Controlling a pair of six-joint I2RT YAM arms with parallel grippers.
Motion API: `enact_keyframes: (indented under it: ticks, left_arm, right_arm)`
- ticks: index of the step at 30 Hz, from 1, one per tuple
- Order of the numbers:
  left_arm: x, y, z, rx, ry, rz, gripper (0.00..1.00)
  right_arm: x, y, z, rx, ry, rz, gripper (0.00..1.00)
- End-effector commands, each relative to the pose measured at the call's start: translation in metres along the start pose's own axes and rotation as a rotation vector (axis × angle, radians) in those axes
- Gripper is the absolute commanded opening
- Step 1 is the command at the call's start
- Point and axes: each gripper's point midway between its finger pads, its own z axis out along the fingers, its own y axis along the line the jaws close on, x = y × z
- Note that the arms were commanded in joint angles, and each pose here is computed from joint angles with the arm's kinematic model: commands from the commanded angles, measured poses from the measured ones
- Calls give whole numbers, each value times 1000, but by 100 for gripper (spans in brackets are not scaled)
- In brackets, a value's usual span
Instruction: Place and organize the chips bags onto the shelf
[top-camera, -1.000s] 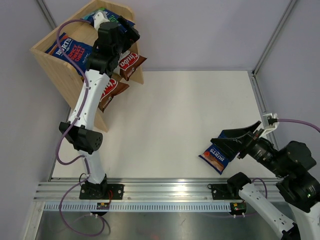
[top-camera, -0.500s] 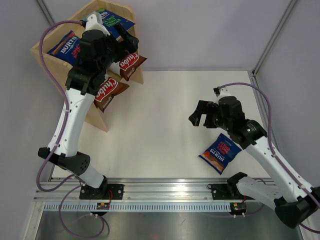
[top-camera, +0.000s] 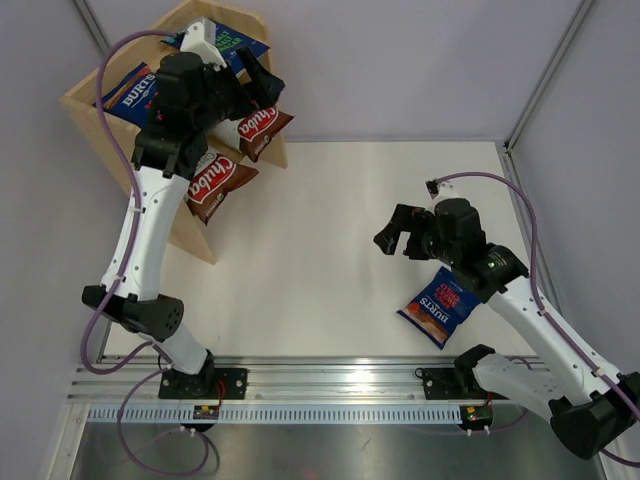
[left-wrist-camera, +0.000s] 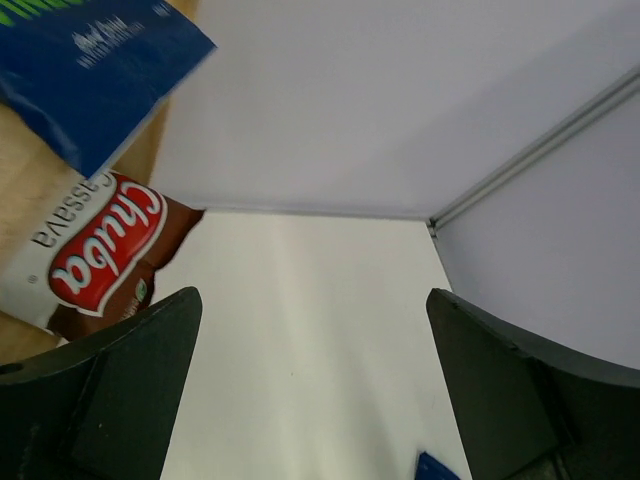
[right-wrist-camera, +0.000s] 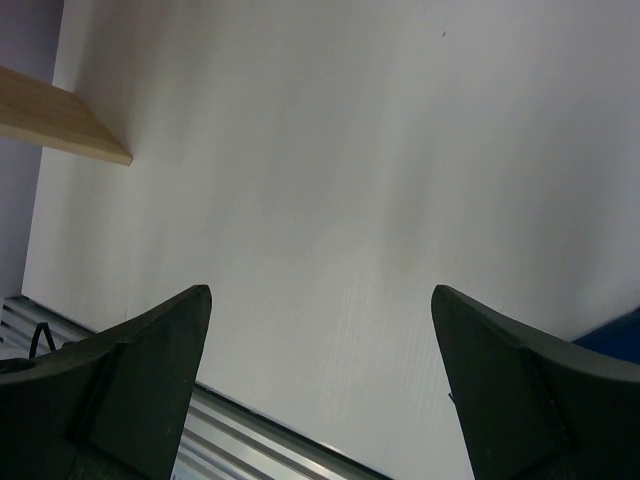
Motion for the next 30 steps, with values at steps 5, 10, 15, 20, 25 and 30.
enact_keyframes:
  ticks: [5,10,15,20,25,30]
  left_arm:
    - [-32,-89,-64,330,-116,91,99]
    - [5,-139,-115,566,-27,129,99]
    - [123,-118,-125,537,199,111,99]
    - [205,-101,-160,602,333,73,99]
    - [288,-70,-182,638,515,57,99]
    - [328,-50,-211,705,609,76,99]
  right_arm:
    - [-27,-38,-17,218,-116,-35,99]
    - [-31,-94,-17,423,-65,19,99]
    - [-21,-174,-17,608,-18,214,99]
    - [-4,-206,-25,654,-56,326,99]
    - [7,-205,1,548,-28,338,98]
    - [-2,-217,20,560,148,194,87]
